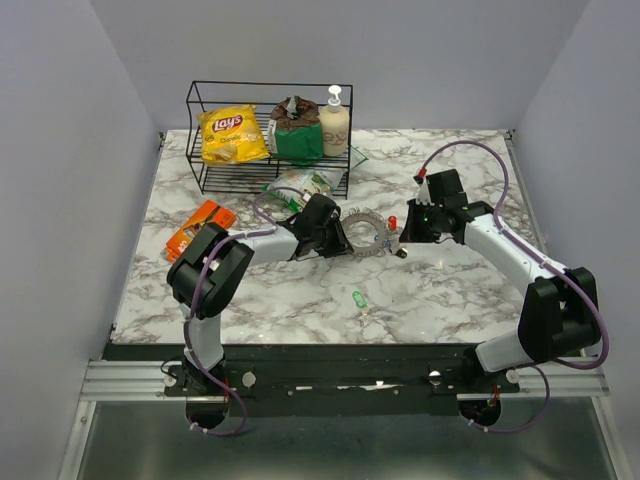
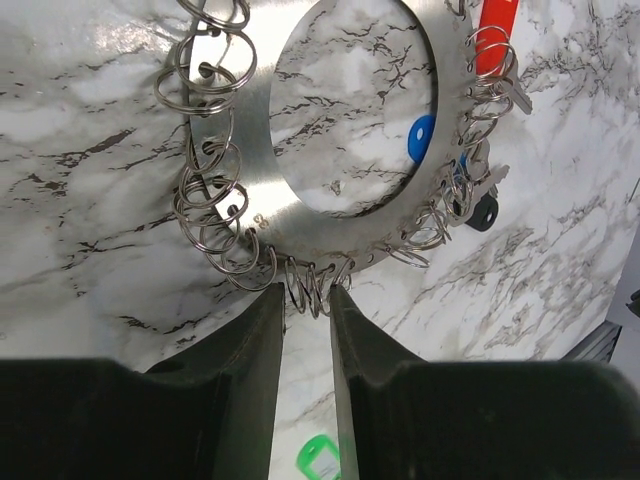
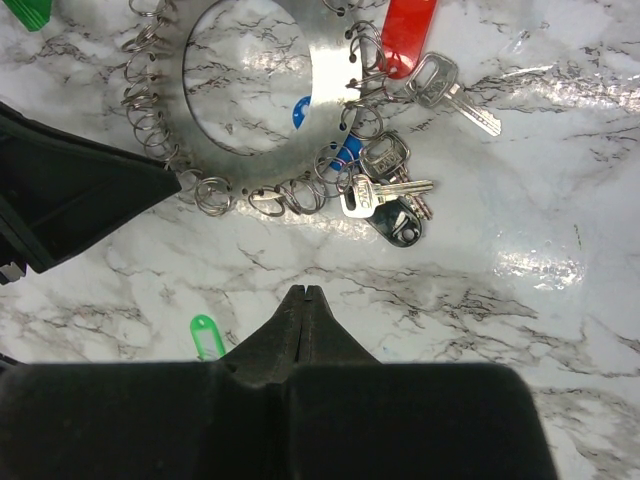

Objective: Put the keys on the keyring

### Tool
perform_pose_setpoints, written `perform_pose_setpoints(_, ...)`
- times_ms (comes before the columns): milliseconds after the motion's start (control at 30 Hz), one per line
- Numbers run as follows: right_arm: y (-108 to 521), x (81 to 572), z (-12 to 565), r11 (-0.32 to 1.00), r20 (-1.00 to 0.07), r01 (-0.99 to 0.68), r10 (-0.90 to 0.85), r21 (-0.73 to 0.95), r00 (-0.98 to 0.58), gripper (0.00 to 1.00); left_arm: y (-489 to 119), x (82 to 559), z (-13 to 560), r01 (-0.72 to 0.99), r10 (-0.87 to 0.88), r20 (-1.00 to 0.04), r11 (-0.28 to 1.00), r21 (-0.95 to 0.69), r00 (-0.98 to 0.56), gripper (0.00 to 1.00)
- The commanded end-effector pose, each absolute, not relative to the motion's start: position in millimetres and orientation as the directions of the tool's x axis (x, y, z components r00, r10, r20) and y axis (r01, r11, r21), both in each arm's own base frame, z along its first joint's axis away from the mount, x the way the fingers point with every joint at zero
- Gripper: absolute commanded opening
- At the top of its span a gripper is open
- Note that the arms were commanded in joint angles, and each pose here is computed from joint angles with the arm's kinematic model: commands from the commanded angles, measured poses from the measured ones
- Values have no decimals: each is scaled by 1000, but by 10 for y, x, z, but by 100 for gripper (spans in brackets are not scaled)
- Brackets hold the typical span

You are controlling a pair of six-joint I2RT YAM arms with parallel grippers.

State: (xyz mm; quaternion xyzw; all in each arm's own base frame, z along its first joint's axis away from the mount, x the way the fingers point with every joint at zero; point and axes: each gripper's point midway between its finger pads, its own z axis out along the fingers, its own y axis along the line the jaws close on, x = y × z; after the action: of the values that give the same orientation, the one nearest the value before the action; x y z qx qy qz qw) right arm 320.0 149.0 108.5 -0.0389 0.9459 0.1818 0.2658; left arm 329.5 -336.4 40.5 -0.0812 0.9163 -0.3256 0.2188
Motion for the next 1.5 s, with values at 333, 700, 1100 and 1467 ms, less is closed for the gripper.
perform_pose_setpoints(333,1561,3175,1101,915,-524,-210,2,345,-852,1,-3152,3384,248,-62,-336,-347,791,-608,-876,25)
perform_pose_setpoints(700,1582,3163,1081,911,-517,-214,-2,352,-856,1,-3141,3382,260,-49,-335,-357,786,-617,-872,19)
perform_pose_setpoints(1100,1606,3159,1075,905,-514,-219,0,364,-858,1,-3096,3356,394,8,-304,-406,792,-610,-862,6)
perform_pose_setpoints(1467,1632,3164,1064,899,-507,-222,0,378,-862,1,-2892,3096,236,149,-107,-450,855,-497,-887,0)
